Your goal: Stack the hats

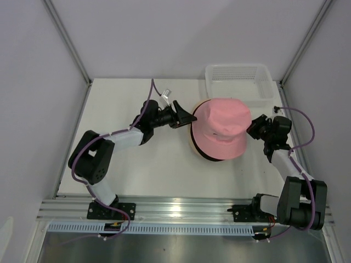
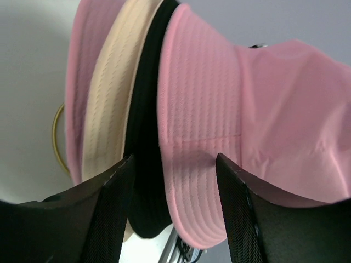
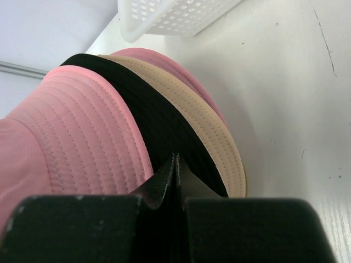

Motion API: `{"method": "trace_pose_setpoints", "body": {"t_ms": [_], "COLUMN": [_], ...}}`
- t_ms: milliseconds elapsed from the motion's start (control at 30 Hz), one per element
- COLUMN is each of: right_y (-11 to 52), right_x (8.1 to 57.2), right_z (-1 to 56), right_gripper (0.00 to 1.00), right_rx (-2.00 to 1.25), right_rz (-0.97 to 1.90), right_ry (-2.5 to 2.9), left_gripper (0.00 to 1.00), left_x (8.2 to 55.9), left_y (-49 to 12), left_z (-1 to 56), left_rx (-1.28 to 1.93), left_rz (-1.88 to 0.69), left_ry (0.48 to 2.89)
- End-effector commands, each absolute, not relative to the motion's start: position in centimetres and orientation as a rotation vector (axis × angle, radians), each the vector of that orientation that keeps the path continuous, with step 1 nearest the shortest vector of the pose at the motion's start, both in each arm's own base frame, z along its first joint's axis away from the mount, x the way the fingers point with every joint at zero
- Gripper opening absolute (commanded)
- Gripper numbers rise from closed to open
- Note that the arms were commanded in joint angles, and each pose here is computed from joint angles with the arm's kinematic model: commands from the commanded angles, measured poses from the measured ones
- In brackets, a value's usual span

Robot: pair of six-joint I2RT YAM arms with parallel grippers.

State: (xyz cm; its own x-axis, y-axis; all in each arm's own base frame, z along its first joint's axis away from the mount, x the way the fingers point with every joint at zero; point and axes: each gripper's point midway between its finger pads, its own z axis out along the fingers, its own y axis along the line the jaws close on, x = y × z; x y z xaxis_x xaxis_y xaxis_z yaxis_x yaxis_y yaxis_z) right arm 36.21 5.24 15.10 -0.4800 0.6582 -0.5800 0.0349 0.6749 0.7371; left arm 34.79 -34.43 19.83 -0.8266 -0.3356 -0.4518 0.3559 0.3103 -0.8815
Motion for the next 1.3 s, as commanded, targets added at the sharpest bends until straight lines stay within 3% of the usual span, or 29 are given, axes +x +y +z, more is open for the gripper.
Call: {"method": "trace_pose_setpoints", "body": {"t_ms": [0, 200, 467, 567, 733, 800, 1000, 1267], "right_y": [4.9, 5.8, 6.9, 6.9, 6.7, 6.5, 4.9, 4.0], "right_x": [36.7, 36.6, 36.3, 36.2, 36.1, 36.1, 35.9, 35.7], "right_z": [16.9, 17.4, 16.5, 16.2, 16.2, 16.2, 17.0, 18.6], "right_gripper": [0.0, 0.0, 0.0, 0.0, 0.0, 0.0, 0.0, 0.0], "right_rx": [0.504, 0.484, 0.448, 0.449, 0.449, 0.459, 0.557, 0.504], "right_rz": [0.796, 0.821, 0.809, 0.8, 0.78, 0.76, 0.687, 0.692], "right_ry": [1.914, 1.916, 1.961, 1.97, 1.977, 1.989, 2.035, 1.899], "left_gripper": [0.64, 0.57, 0.56, 0.5, 0.18, 0.01, 0.01, 0.01], "left_x": [33.2, 32.5, 31.9, 31.7, 32.1, 32.5, 33.3, 35.8], "left_y": [-34.1, -34.8, -35.5, -35.6, -35.7, -35.8, -35.1, -33.7], "left_z": [20.1, 22.7, 24.0, 24.5, 24.1, 23.6, 20.9, 18.2], "left_rx": [0.014, 0.061, 0.113, 0.132, 0.125, 0.106, 0.077, 0.326], "left_rz": [-1.591, -1.696, -1.789, -1.797, -1.776, -1.755, -1.638, -1.345], "left_ry": [2.017, 1.916, 1.818, 1.792, 1.818, 1.842, 1.933, 1.934]}}
